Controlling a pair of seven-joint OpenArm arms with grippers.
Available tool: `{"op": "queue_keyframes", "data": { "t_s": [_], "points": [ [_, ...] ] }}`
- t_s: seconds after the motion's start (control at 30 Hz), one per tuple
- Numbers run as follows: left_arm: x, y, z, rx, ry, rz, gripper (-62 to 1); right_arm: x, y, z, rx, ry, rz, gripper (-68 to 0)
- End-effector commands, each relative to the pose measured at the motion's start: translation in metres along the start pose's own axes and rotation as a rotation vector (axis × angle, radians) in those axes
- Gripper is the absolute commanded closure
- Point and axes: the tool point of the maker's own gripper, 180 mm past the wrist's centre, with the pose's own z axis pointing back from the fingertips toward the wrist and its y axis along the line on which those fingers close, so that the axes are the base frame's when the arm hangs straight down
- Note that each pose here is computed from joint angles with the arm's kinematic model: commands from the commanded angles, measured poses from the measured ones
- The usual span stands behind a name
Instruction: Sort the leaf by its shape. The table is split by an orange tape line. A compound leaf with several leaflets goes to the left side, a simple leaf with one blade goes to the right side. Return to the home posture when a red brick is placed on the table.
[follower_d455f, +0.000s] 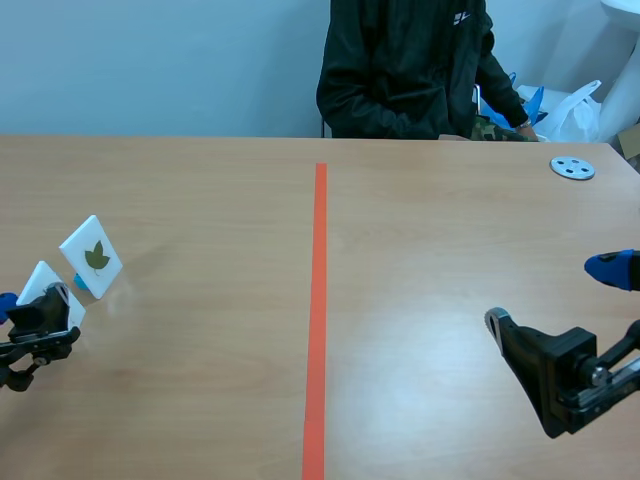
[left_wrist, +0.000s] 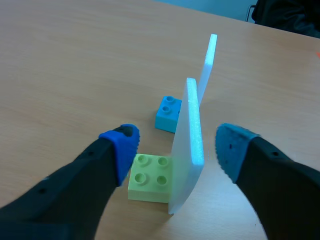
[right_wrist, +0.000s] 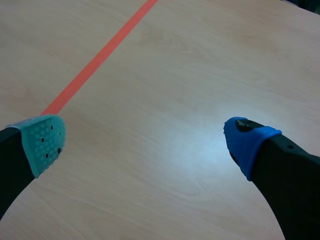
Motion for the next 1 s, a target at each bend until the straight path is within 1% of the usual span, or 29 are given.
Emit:
{"op": "queue_keyframes", "data": {
  "t_s": [0.0, 0.03, 0.1, 0.23, 0.4, 0.43, 0.53, 0.57, 0.67, 0.73, 0.8, 0.9, 0.97],
  "points": [
    [0.017, -0.001, -0.004, -0.016, -0.052, -0.011, -46.3, 0.008, -0.001, -0.001, 0.001, -0.028, 0.006, -67.9],
    [0.018, -0.002, -0.004, -0.018, -0.059, -0.012, -48.8, 0.008, -0.001, -0.001, 0.001, -0.028, 0.006, -67.9],
    [0.025, -0.005, -0.003, -0.031, -0.082, -0.015, -50.7, 0.008, -0.001, -0.001, 0.002, -0.027, 0.007, -67.9],
    [0.052, -0.016, 0.0, -0.085, -0.139, -0.047, -50.8, 0.006, -0.001, -0.001, 0.002, -0.02, 0.007, -67.9],
    [0.084, -0.037, 0.012, -0.178, -0.202, -0.091, -50.9, 0.006, -0.001, -0.001, 0.002, -0.02, 0.007, -67.9],
    [0.088, -0.042, 0.016, -0.197, -0.208, -0.099, -51.7, 0.006, -0.001, -0.001, 0.002, -0.021, 0.007, -67.9],
    [0.098, -0.062, 0.03, -0.269, -0.217, -0.104, -58.6, 0.006, -0.001, -0.001, 0.002, -0.021, 0.007, -67.9],
    [0.1, -0.07, 0.035, -0.296, -0.208, -0.101, -59.8, 0.006, -0.001, -0.001, 0.002, -0.021, 0.007, -67.9],
    [0.101, -0.099, 0.053, -0.406, -0.166, -0.08, -60.6, 0.007, -0.002, -0.001, 0.003, -0.02, 0.009, -67.9],
    [0.102, -0.118, 0.066, -0.483, -0.139, -0.075, -62.3, 0.007, -0.002, -0.001, 0.003, -0.02, 0.012, -67.9],
    [0.102, -0.136, 0.078, -0.557, -0.104, -0.07, -62.3, 0.007, -0.003, -0.001, 0.007, -0.02, 0.018, -67.9],
    [0.096, -0.159, 0.096, -0.662, -0.019, -0.083, -62.3, 0.01, -0.003, -0.001, 0.015, -0.027, 0.009, -67.9],
    [0.092, -0.169, 0.106, -0.698, 0.031, -0.1, -62.3, 0.012, -0.002, -0.001, 0.022, -0.036, -0.008, -67.9]
  ]
}}
